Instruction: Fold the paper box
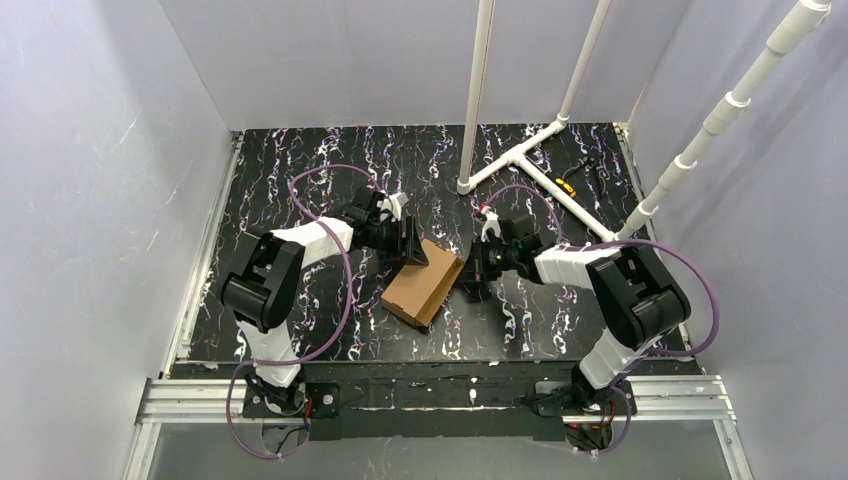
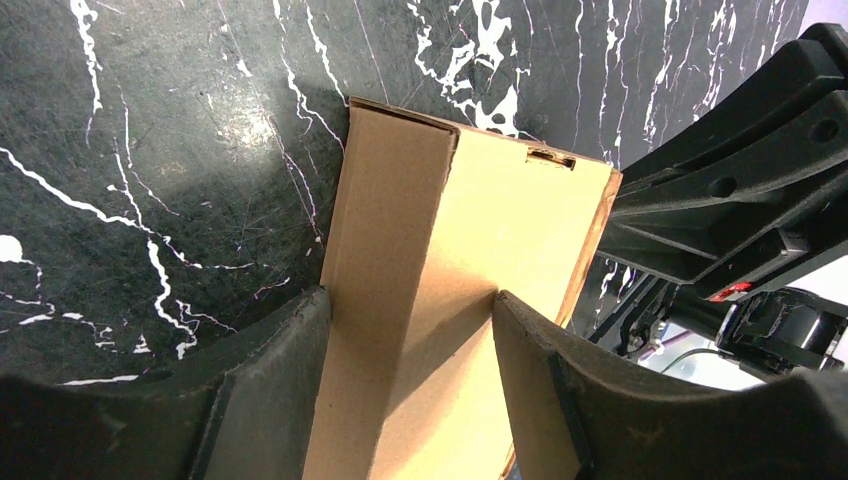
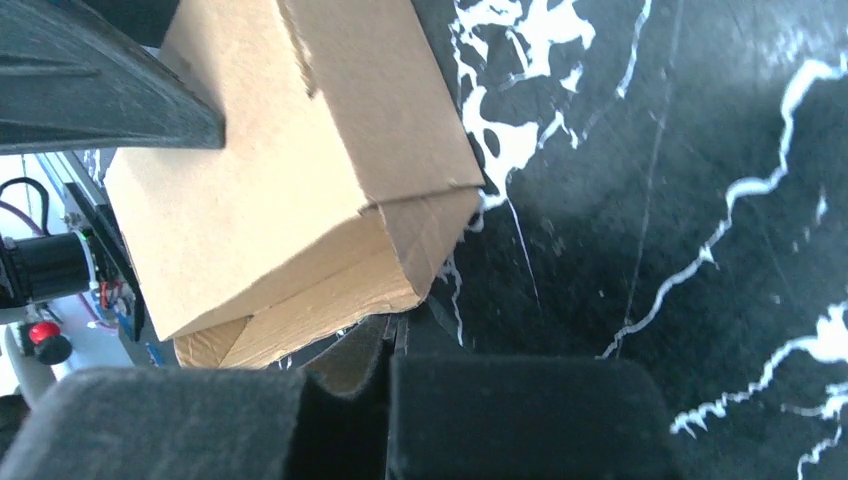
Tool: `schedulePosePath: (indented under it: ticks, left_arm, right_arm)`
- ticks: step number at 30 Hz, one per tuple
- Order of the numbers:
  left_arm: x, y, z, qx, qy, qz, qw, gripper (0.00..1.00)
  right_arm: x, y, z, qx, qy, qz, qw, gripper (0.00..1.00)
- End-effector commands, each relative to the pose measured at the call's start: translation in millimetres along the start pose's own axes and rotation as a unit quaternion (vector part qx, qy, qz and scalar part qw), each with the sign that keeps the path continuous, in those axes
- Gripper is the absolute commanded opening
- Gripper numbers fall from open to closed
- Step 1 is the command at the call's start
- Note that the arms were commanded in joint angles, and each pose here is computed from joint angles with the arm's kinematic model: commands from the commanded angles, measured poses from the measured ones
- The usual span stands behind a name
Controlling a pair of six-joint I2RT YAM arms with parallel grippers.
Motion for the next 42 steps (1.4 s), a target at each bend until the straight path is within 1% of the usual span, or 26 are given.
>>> schedulePosePath:
  ticks: [1, 3, 8, 11, 16, 19, 23, 26, 30, 33, 35, 37, 38, 39, 42]
  left_arm:
    - [-11.4, 5.1, 8.4, 0.009, -0.006, 0.022, 1.000, 0.57]
    - [-11.2, 5.5, 8.6, 0.008, -0.006, 0.023, 1.000, 0.57]
    - [-11.2, 6.9, 8.4, 0.006, -0.011, 0.023, 1.000, 0.57]
    - [-11.4, 7.6, 8.8, 0.007, -0.016, 0.021, 1.000, 0.57]
    - [-8.7, 7.3, 8.1, 0.015, -0.041, 0.008, 0.999, 0.59]
    - [-0.8, 4.3, 8.8, 0.027, -0.064, -0.005, 0.998, 0.62]
    - [11.5, -3.0, 8.1, 0.023, -0.080, -0.030, 0.996, 0.68]
    - [19.1, -10.7, 5.3, 0.029, -0.077, -0.046, 0.996, 0.74]
    - [26.4, -25.6, 2.3, 0.038, -0.065, -0.071, 0.995, 0.80]
    - [28.1, -43.3, 1.7, 0.055, -0.048, -0.098, 0.993, 0.84]
    - [26.7, -58.6, 0.7, 0.066, -0.032, -0.120, 0.990, 0.86]
    - [22.7, -73.8, -0.4, 0.076, -0.017, -0.141, 0.987, 0.90]
    - [19.6, -80.6, -0.1, 0.080, -0.013, -0.151, 0.985, 0.93]
    - [15.8, -87.3, 0.5, 0.080, -0.011, -0.162, 0.983, 0.97]
    - [0.8, -103.1, 1.3, 0.060, -0.018, -0.191, 0.980, 0.98]
  right_arm:
    - [26.5, 13.8, 16.2, 0.013, -0.083, -0.020, 0.996, 0.01]
    - [27.3, 20.2, 18.0, -0.003, -0.116, 0.001, 0.993, 0.01]
    - [32.1, 26.3, 24.2, -0.021, -0.173, 0.020, 0.984, 0.01]
    - [38.6, 26.6, 24.9, -0.032, -0.201, 0.024, 0.979, 0.01]
    - [33.2, 18.2, 18.8, -0.050, -0.234, 0.053, 0.969, 0.01]
    - [26.5, 7.8, 16.4, -0.054, -0.265, 0.062, 0.961, 0.01]
    - [21.0, -5.1, 15.6, -0.059, -0.301, 0.069, 0.949, 0.01]
    - [17.1, -10.0, 17.0, -0.048, -0.314, 0.076, 0.945, 0.01]
    - [9.7, -10.7, 17.6, -0.025, -0.318, 0.089, 0.943, 0.01]
    - [5.7, -12.1, 17.9, -0.004, -0.336, 0.103, 0.936, 0.01]
    - [4.1, -15.6, 20.2, 0.019, -0.362, 0.115, 0.925, 0.01]
    - [3.0, -21.0, 23.3, 0.047, -0.400, 0.132, 0.906, 0.01]
    - [2.2, -24.8, 25.3, 0.066, -0.424, 0.144, 0.892, 0.01]
    - [1.9, -30.0, 29.5, 0.094, -0.454, 0.156, 0.872, 0.01]
    - [0.0, -42.5, 38.1, 0.148, -0.512, 0.171, 0.829, 0.01]
Point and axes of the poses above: each gripper's point midway between its finger pads, its own y axis out along the fingers, its own z axis along the line the jaws close on, x = y × z, the point moved 8 cm from there along -y, back along the fingers
